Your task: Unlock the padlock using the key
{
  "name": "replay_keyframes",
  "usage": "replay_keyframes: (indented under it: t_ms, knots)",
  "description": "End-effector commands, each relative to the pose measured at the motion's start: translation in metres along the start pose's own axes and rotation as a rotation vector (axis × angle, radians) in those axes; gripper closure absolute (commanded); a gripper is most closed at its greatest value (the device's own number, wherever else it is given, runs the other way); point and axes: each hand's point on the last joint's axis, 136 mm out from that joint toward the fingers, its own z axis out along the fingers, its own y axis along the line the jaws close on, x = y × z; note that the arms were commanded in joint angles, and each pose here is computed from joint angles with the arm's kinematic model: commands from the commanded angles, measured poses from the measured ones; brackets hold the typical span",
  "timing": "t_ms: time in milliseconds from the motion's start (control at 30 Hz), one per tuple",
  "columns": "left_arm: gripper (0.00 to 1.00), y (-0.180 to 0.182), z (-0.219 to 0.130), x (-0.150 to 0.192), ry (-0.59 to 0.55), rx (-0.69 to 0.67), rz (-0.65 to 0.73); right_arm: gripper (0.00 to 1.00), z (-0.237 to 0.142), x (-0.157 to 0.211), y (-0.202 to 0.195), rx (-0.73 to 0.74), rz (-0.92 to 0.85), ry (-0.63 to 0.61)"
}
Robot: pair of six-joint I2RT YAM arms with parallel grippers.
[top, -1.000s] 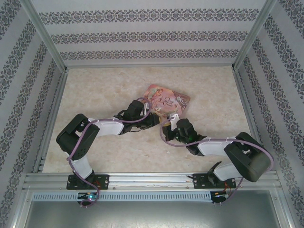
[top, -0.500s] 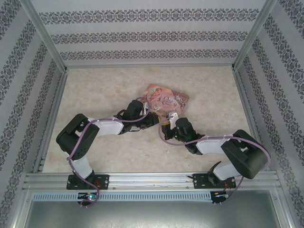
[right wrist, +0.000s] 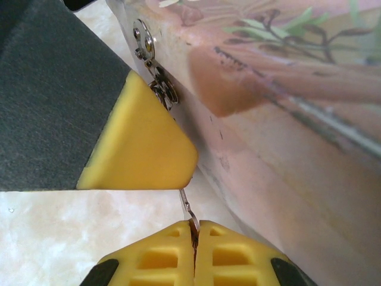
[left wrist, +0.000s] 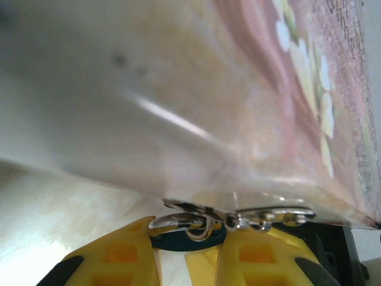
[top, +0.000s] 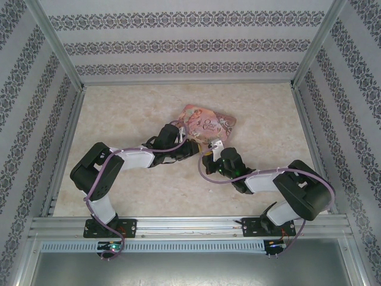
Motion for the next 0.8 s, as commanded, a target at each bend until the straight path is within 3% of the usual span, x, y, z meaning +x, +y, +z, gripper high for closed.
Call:
replay_keyframes:
  t_ms: [0, 467, 767]
  knots:
    - [0.83, -0.034, -0.007, 0.006, 0.059, 0.1, 0.001, 1.0, 0.005, -0.051, 0.015, -0.059, -0.045, -0.158]
    - [0.83, -0.033, -0.006, 0.009, 0.072, 0.097, -0.002, 1.0, 0.016, -0.114, 0.037, -0.166, -0.096, -0.302]
    - [0.83, -0.037, -0.007, 0.008, 0.077, 0.106, -0.003, 1.0, 0.025, -0.123, 0.04, -0.165, -0.165, -0.324]
